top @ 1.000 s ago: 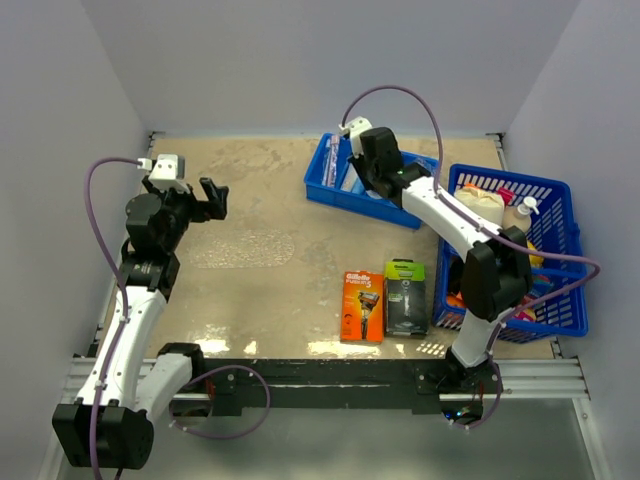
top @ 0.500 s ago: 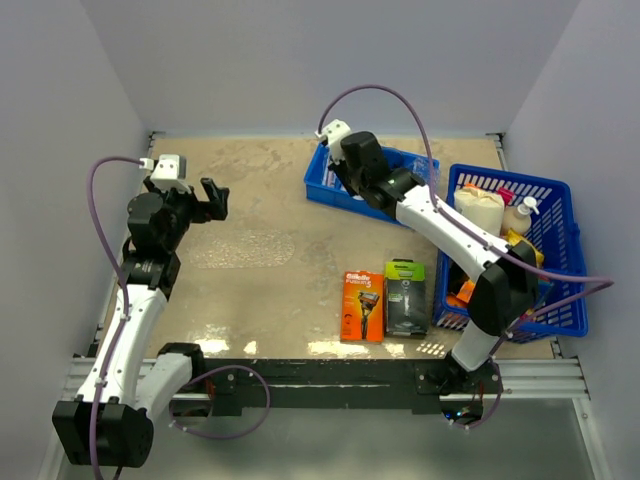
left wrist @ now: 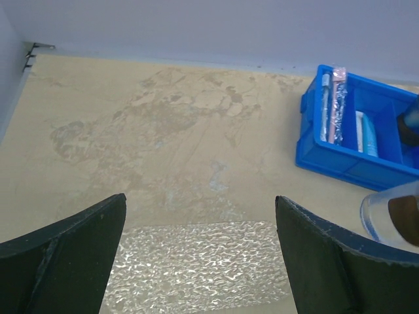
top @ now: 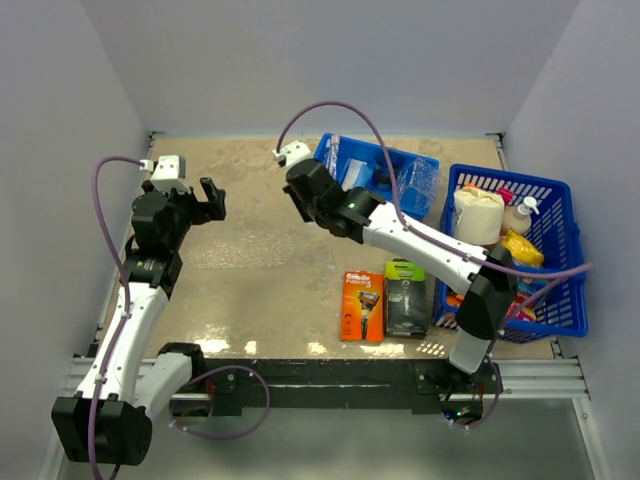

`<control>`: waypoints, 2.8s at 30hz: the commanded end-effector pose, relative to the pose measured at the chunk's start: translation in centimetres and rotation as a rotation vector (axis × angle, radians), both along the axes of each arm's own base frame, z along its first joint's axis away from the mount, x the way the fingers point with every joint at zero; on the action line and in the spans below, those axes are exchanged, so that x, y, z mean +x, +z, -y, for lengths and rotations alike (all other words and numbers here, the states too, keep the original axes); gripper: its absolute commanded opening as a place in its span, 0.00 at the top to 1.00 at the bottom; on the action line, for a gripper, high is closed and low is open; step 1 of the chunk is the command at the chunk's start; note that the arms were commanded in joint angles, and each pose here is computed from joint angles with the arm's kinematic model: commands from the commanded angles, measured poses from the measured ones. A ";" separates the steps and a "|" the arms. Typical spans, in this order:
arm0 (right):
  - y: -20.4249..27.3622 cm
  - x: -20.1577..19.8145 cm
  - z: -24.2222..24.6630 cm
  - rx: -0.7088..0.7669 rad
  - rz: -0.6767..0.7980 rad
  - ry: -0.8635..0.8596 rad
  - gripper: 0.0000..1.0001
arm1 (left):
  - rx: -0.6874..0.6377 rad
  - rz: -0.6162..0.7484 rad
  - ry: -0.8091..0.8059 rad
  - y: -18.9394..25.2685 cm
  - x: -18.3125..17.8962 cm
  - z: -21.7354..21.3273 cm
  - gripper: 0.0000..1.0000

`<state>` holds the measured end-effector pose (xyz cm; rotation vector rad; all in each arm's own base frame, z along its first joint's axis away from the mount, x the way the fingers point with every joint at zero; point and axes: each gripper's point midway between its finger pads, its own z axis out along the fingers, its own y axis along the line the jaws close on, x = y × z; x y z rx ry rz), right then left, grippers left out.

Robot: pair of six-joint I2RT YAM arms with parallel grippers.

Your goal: Prepare toiletry sets of a toothbrush and toothpaste on the tray

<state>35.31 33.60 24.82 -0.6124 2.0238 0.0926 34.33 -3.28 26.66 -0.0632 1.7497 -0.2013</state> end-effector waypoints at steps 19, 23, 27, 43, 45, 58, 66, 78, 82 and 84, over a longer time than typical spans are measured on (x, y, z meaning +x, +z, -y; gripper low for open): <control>-3.6 -0.8 -11.1 0.167 -0.036 -0.078 1.00 | 0.026 0.021 0.322 2.1 -1.2 -5.5 0.00; -4.0 -0.2 -11.1 0.146 -0.020 -0.108 1.00 | 0.017 0.023 0.318 2.1 -1.3 -5.4 0.00; -4.9 0.2 -11.4 0.119 -0.021 -0.122 1.00 | 0.017 0.014 0.316 1.8 -1.3 -5.3 0.00; -6.6 0.0 -12.3 0.077 -0.032 -0.147 1.00 | 0.010 0.010 0.297 1.6 -1.2 -4.9 0.00; -6.8 -0.2 -12.5 0.084 -0.038 -0.144 1.00 | 0.010 0.007 0.297 1.5 -1.2 -4.9 0.00; -7.1 -0.5 -13.7 0.114 -0.069 -0.109 0.78 | 0.014 0.004 0.295 1.4 -1.1 -4.9 0.00; -5.6 -0.9 -13.4 0.150 -0.068 -0.101 0.68 | 0.016 0.010 0.303 1.6 -1.3 -5.1 0.00; 0.6 -2.7 -7.5 0.325 -0.059 -0.082 0.50 | -0.015 0.011 0.370 1.0 -1.9 -6.0 0.05; -0.4 -2.9 -2.8 0.364 -0.108 -0.081 0.46 | -0.020 -0.052 0.285 -1.0 -1.8 -3.4 0.10; 1.2 -2.1 0.8 0.429 -0.103 -0.114 0.43 | -0.009 -0.090 0.224 -1.9 -1.6 -1.0 0.11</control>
